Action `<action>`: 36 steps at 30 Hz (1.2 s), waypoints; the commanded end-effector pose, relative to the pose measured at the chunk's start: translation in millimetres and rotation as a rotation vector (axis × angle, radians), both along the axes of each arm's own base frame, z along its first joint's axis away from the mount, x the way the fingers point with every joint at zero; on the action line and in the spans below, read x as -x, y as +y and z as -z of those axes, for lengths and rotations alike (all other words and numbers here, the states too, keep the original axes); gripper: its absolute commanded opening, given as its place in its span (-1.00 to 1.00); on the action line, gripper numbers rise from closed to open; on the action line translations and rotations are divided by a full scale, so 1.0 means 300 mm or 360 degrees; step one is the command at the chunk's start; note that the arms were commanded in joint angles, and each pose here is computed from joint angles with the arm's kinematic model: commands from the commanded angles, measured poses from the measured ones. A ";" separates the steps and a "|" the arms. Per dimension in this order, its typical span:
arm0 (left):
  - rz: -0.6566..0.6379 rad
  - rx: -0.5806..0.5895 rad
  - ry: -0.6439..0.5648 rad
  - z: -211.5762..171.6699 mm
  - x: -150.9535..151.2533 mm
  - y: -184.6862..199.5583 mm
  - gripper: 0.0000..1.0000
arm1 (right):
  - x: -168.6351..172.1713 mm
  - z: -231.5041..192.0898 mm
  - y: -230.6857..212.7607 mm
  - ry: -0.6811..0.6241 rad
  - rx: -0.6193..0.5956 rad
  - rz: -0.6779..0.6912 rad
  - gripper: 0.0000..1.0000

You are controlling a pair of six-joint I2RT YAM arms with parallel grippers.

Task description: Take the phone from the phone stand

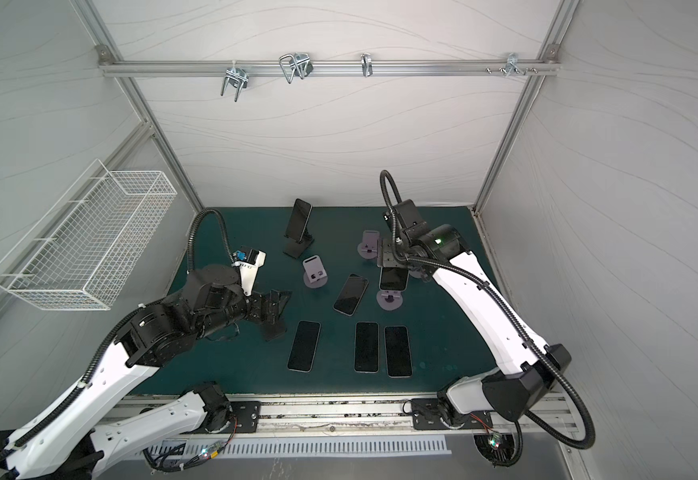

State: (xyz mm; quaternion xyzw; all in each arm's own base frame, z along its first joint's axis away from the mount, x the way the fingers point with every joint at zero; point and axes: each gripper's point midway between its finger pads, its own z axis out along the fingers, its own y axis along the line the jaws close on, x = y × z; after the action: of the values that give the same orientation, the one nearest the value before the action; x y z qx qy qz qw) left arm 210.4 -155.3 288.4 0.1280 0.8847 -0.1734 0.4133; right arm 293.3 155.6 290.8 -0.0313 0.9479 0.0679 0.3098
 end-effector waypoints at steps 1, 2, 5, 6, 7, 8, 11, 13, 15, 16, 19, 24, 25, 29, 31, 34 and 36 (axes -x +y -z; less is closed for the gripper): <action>0.0038 0.0077 -0.0037 -0.029 0.006 -0.020 0.98 | 0.083 0.006 -0.091 0.0072 -0.0027 0.0099 0.23; 0.0048 0.0076 -0.0036 -0.027 0.008 -0.022 0.98 | 0.096 0.013 -0.109 0.0085 -0.0038 0.0119 0.23; 0.0061 0.0076 -0.0027 -0.017 0.013 -0.025 0.98 | 0.134 0.037 -0.160 0.0135 -0.0054 0.0168 0.22; 0.0065 0.0075 -0.0018 -0.014 0.015 -0.025 0.98 | 0.142 0.043 -0.173 0.0150 -0.0056 0.0182 0.22; 0.0073 0.0076 -0.0007 -0.012 0.018 -0.028 0.98 | 0.154 0.053 -0.187 0.0178 -0.0049 0.0190 0.22; 0.0084 0.0077 0.0007 -0.008 0.023 -0.031 0.98 | 0.162 0.061 -0.199 0.0198 -0.0039 0.0197 0.22; 0.0109 0.0085 0.0060 0.000 0.035 -0.042 0.98 | 0.180 0.086 -0.229 0.0267 -0.0007 0.0218 0.23; 0.0127 0.0088 0.0096 0.009 0.043 -0.050 0.98 | 0.185 0.100 -0.238 0.0296 0.0005 0.0221 0.22; 0.0141 0.0089 0.0125 0.021 0.049 -0.056 0.98 | 0.187 0.121 -0.240 0.0325 -0.0002 0.0217 0.22; 0.0140 0.0092 0.0141 0.029 0.052 -0.057 0.98 | 0.188 0.136 -0.242 0.0350 -0.0007 0.0222 0.22; 0.0137 0.0090 0.0181 0.056 0.058 -0.059 0.98 | 0.185 0.170 -0.240 0.0396 -0.0027 0.0224 0.22; 0.0111 0.0109 0.0249 0.098 0.065 -0.062 0.98 | 0.180 0.224 -0.244 0.0423 -0.0057 0.0253 0.22; 0.0112 0.0118 0.0262 0.104 0.066 -0.067 0.98 | 0.181 0.232 -0.245 0.0432 -0.0063 0.0261 0.22; 0.0132 0.0141 0.0312 0.114 0.071 -0.089 0.98 | 0.183 0.271 -0.273 0.0467 -0.0056 0.0313 0.22; 0.0140 0.0137 0.0331 0.115 0.074 -0.094 0.98 | 0.176 0.291 -0.288 0.0466 -0.0063 0.0342 0.22; 0.0132 0.0129 0.0356 0.122 0.080 -0.093 0.98 | 0.160 0.324 -0.305 0.0477 -0.0088 0.0379 0.21; 0.0114 0.0138 0.0371 0.124 0.084 -0.088 0.98 | 0.147 0.348 -0.312 0.0496 -0.0111 0.0401 0.20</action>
State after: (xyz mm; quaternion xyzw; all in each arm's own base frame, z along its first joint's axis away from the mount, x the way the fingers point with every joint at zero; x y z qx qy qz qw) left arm 186.4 -179.4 240.2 0.1311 0.9170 -0.2240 0.3028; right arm 240.9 61.2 184.9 0.1039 0.9819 0.0469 0.1511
